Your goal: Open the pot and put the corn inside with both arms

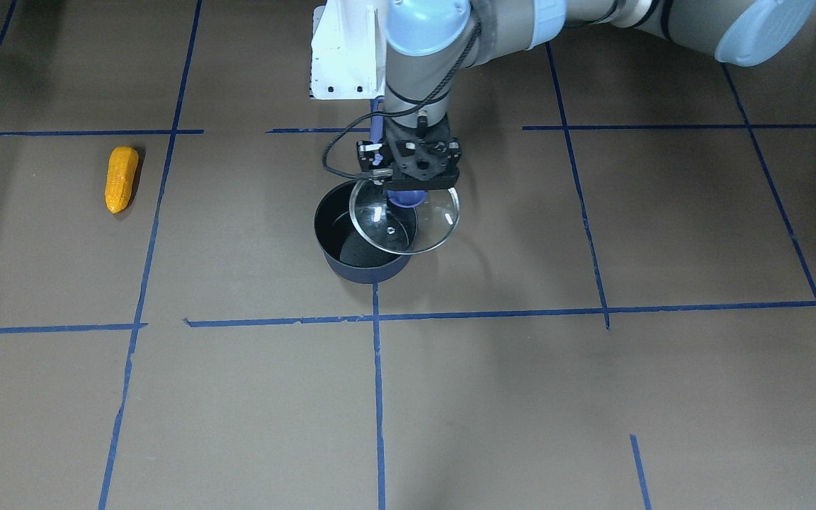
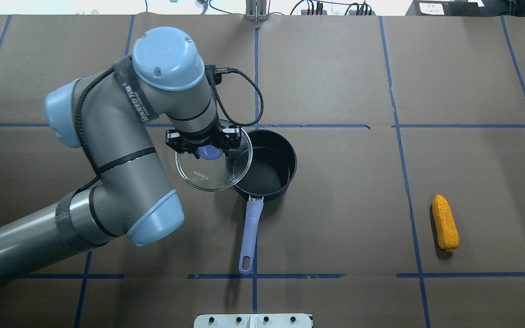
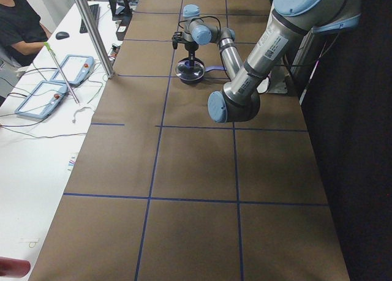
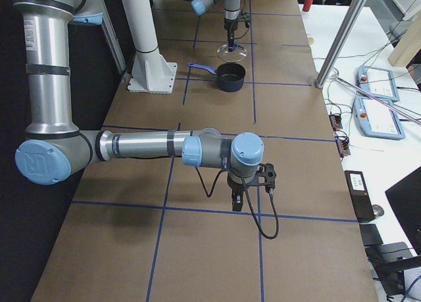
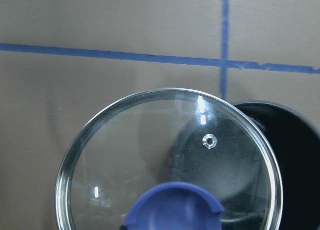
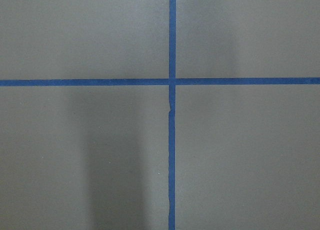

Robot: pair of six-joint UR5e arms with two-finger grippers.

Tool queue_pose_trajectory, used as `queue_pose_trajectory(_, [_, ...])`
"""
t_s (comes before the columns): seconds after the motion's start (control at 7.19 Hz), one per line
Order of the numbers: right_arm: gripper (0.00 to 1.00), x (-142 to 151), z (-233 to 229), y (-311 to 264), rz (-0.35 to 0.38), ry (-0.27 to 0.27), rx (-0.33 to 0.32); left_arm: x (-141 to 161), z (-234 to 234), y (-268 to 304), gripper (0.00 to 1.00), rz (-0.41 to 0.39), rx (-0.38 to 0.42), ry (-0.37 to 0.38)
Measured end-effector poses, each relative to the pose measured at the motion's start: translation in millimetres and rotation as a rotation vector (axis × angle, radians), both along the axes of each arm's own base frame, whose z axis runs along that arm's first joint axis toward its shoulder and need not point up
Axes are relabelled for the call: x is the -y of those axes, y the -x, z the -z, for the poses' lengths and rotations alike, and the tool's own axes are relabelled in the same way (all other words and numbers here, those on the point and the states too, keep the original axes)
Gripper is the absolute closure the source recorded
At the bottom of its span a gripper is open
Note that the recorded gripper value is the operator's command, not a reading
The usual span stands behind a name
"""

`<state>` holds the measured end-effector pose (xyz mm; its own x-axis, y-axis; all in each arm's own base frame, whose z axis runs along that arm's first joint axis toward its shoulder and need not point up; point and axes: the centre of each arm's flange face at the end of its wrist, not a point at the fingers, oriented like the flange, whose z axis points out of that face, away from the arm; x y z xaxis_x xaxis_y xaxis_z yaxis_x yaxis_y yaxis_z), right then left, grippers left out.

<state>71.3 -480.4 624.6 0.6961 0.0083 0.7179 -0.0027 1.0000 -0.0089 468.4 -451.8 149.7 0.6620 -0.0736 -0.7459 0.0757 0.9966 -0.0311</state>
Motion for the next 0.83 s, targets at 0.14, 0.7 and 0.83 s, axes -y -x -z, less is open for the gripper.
queue_pose_trajectory(0.14, [0.0, 0, 0, 0, 0.0, 0.0, 0.0, -8, -16, 15, 0.88, 0.003, 0.002, 0.002])
queue_pose_trajectory(0.7, [0.0, 0, -1, 0, 0.0, 0.001, 0.0, -19, -44, 30, 0.88, 0.001, 0.019, 0.013])
queue_pose_trajectory(0.83, [0.0, 0, -1, 0, 0.0, 0.001, 0.0, -19, -50, 24, 0.88, -0.004, 0.03, 0.021])
